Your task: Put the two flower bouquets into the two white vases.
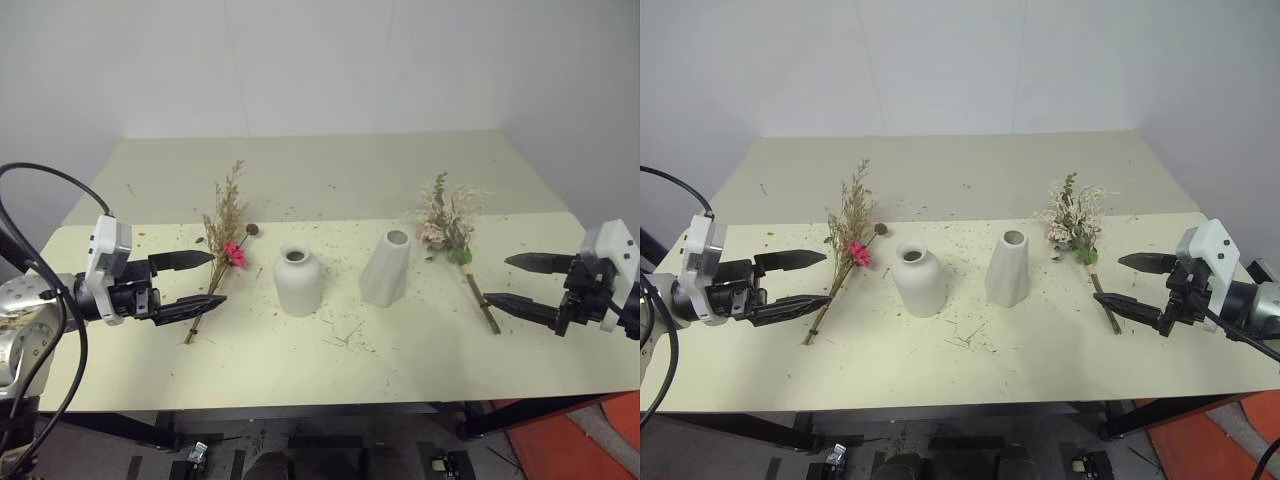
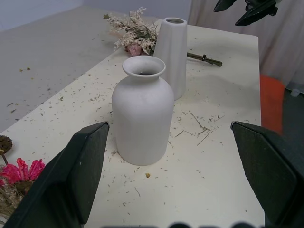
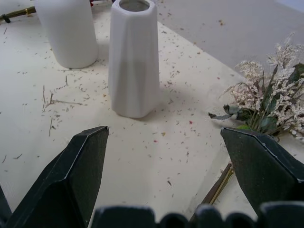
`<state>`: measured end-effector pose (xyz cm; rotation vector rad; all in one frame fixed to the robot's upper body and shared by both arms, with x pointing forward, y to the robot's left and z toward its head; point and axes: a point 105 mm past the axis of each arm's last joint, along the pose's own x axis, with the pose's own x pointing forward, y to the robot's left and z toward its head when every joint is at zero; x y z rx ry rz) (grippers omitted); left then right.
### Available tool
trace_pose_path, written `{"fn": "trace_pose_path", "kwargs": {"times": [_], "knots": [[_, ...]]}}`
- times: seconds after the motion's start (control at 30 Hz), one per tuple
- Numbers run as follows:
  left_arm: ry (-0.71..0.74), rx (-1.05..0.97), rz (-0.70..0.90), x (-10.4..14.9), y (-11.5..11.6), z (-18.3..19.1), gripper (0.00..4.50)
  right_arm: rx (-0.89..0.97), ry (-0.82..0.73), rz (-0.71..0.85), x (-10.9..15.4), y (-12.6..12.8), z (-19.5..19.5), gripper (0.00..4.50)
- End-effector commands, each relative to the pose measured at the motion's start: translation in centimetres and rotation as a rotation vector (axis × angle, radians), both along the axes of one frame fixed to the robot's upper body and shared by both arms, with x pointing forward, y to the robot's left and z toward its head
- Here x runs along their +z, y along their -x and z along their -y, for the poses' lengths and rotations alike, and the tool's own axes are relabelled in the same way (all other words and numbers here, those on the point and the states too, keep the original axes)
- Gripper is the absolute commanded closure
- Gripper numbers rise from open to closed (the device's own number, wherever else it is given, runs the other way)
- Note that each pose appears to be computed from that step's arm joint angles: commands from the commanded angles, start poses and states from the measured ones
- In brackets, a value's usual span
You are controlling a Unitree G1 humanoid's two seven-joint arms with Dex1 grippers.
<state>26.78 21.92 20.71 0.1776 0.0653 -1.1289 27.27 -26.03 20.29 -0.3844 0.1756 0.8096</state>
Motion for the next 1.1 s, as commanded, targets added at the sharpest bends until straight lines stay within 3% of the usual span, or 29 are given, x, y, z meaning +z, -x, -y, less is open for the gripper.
{"fn": "trace_pose_path", "kwargs": {"times": [0.03,0.27,0.67,1.1], "knots": [[-0.007,-0.018,0.048,1.2,0.1,0.3,0.02,-0.025,0.030,0.052,1.0,-0.4,0.3,0.00],[-0.050,0.009,0.038,1.1,0.0,0.0,0.02,-0.023,0.032,0.050,0.9,-0.5,0.3,0.00],[-0.489,0.477,-0.204,-2.4,-4.0,-2.8,0.02,0.141,0.006,0.112,3.3,0.1,-2.3,0.00],[-0.655,0.776,-0.477,-6.2,-7.9,-3.5,0.02,0.347,0.023,0.153,5.1,0.4,-5.5,0.00]]}}
